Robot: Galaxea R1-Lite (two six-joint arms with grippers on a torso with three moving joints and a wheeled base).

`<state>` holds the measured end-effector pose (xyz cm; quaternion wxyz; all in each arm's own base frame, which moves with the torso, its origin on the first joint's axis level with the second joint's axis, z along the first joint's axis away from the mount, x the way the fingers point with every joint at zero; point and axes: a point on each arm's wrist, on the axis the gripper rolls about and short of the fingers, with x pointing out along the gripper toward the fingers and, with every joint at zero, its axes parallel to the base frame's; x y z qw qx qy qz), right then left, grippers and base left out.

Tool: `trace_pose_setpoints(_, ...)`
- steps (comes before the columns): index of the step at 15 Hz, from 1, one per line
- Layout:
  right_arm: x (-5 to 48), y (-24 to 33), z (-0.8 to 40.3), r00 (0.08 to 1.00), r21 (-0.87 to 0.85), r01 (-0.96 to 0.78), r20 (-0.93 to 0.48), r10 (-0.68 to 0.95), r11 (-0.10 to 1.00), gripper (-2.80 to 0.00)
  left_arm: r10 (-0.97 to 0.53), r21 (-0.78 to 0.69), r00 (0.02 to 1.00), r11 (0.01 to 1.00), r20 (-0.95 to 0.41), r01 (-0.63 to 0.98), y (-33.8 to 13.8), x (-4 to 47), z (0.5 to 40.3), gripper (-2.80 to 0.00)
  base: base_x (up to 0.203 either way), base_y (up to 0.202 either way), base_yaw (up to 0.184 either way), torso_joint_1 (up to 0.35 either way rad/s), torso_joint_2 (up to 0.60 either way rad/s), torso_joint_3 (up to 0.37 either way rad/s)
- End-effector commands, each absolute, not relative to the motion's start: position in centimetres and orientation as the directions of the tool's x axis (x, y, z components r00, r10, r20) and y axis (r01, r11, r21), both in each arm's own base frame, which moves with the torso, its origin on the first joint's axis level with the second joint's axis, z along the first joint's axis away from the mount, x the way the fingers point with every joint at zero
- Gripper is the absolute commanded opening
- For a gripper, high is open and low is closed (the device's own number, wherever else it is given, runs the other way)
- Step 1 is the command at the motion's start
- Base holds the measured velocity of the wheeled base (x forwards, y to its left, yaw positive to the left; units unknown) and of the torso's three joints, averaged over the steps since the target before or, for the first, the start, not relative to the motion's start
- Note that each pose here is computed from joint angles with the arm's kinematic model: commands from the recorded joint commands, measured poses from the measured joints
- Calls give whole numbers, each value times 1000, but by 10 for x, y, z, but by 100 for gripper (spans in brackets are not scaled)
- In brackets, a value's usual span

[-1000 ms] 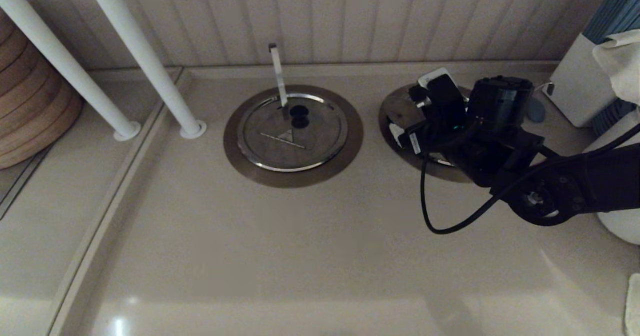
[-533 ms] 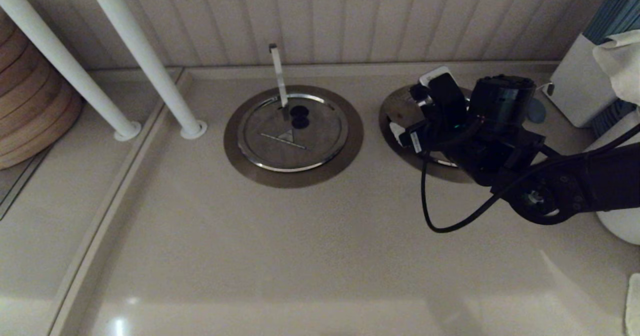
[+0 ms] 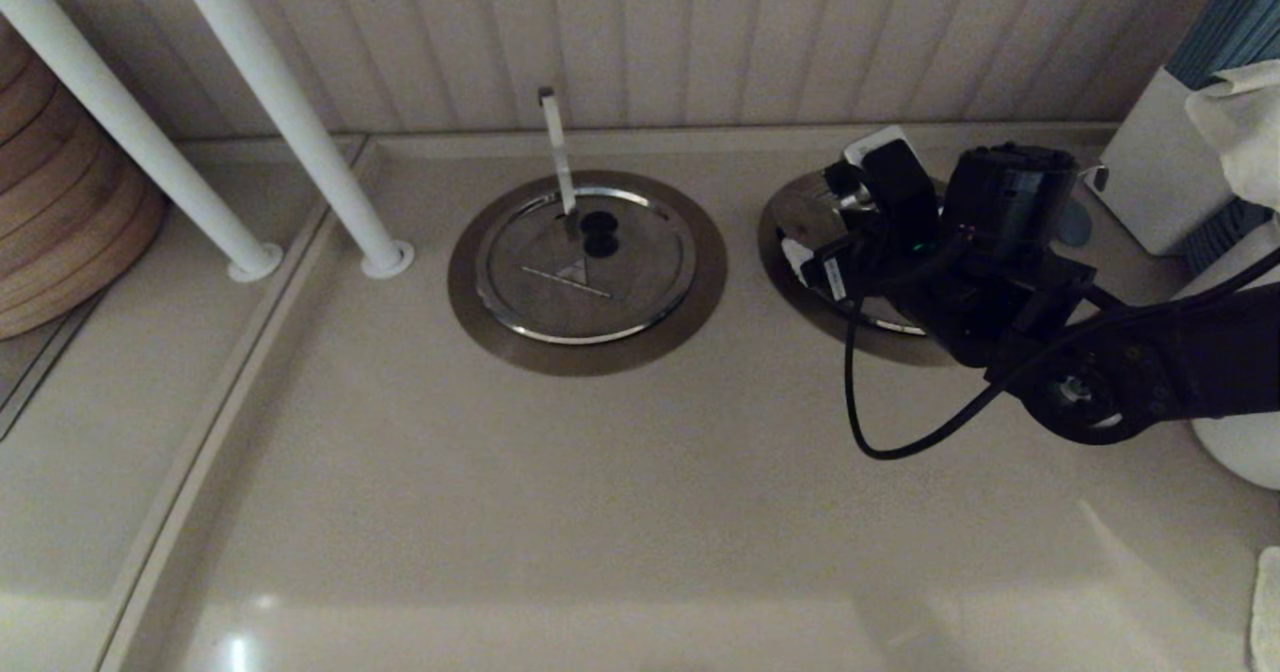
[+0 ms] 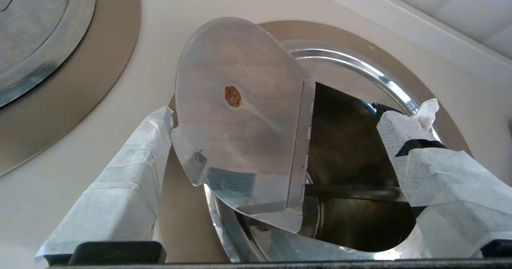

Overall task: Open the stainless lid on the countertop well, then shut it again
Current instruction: Close the lid

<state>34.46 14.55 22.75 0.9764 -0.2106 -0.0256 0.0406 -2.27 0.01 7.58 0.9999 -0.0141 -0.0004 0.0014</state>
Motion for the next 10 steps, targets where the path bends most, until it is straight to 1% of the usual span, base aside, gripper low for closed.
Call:
trace_pose_setpoints(1, 346, 142, 232, 996, -410, -50, 51, 78, 911, 0, 3, -29, 1000, 1000, 2, -3, 0, -23, 76, -280, 0, 0, 0, 0, 0, 0)
trace_pose_setpoints(10, 339, 131, 251, 993, -393, -16, 99, 60, 919, 0, 3, -29, 1000, 1000, 2, -3, 0, -23, 76, -280, 0, 0, 0, 0, 0, 0)
